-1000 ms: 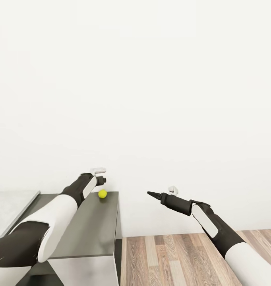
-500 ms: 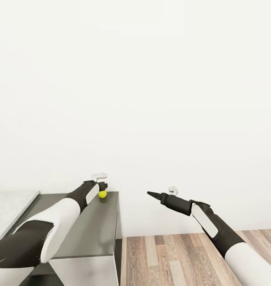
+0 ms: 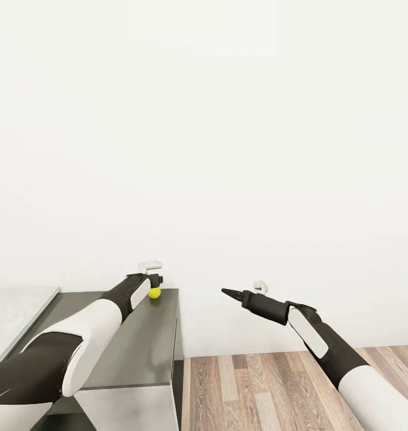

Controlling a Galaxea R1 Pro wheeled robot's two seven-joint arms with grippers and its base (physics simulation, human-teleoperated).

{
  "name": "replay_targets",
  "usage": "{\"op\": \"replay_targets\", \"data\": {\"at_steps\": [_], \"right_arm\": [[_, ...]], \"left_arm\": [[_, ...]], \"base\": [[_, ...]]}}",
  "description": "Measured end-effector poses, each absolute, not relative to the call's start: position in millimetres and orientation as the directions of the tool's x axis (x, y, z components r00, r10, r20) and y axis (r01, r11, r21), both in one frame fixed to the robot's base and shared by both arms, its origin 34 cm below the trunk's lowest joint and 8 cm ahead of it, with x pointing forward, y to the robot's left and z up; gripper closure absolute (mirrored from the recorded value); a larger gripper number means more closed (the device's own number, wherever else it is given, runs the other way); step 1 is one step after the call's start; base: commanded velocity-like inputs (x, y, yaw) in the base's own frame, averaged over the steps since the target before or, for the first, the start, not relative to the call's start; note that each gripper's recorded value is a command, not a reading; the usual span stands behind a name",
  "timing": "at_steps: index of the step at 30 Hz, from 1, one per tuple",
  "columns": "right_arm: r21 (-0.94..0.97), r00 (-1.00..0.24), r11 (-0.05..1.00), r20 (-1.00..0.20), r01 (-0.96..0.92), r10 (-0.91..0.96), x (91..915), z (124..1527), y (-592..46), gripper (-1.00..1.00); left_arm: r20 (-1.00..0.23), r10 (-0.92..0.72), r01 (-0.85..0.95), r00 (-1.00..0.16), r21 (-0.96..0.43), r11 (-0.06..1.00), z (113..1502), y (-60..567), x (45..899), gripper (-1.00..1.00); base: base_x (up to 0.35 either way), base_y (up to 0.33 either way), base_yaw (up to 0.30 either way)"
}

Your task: Put all the toys in the child's room - the three board games (two on the bed and one on the table), the two jigsaw puzzles on the table, and the tennis ball on the table - inside the toy box on the table in the child's room.

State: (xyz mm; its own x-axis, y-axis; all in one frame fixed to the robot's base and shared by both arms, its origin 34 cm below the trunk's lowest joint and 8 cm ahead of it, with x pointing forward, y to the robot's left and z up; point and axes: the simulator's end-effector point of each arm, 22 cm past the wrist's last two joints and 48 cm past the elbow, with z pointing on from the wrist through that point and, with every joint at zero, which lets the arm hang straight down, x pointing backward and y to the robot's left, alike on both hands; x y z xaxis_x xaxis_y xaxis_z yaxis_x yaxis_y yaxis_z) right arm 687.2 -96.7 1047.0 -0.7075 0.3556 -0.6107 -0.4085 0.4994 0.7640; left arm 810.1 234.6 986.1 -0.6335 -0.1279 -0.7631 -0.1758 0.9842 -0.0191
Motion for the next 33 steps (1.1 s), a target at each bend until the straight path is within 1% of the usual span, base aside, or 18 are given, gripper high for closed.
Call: {"op": "replay_targets", "data": {"at_steps": [33], "right_arm": [[0.782,-0.737,0.5,-0.576,-0.372,0.353,687.8,1021.1,-95.7,-1.0]], "left_arm": [[-0.727,-0.12,-0.187,-0.676,0.012,0.982,954.5,238.8,805.8,-1.0]], "base": [[0.0,0.0,0.0]]}}
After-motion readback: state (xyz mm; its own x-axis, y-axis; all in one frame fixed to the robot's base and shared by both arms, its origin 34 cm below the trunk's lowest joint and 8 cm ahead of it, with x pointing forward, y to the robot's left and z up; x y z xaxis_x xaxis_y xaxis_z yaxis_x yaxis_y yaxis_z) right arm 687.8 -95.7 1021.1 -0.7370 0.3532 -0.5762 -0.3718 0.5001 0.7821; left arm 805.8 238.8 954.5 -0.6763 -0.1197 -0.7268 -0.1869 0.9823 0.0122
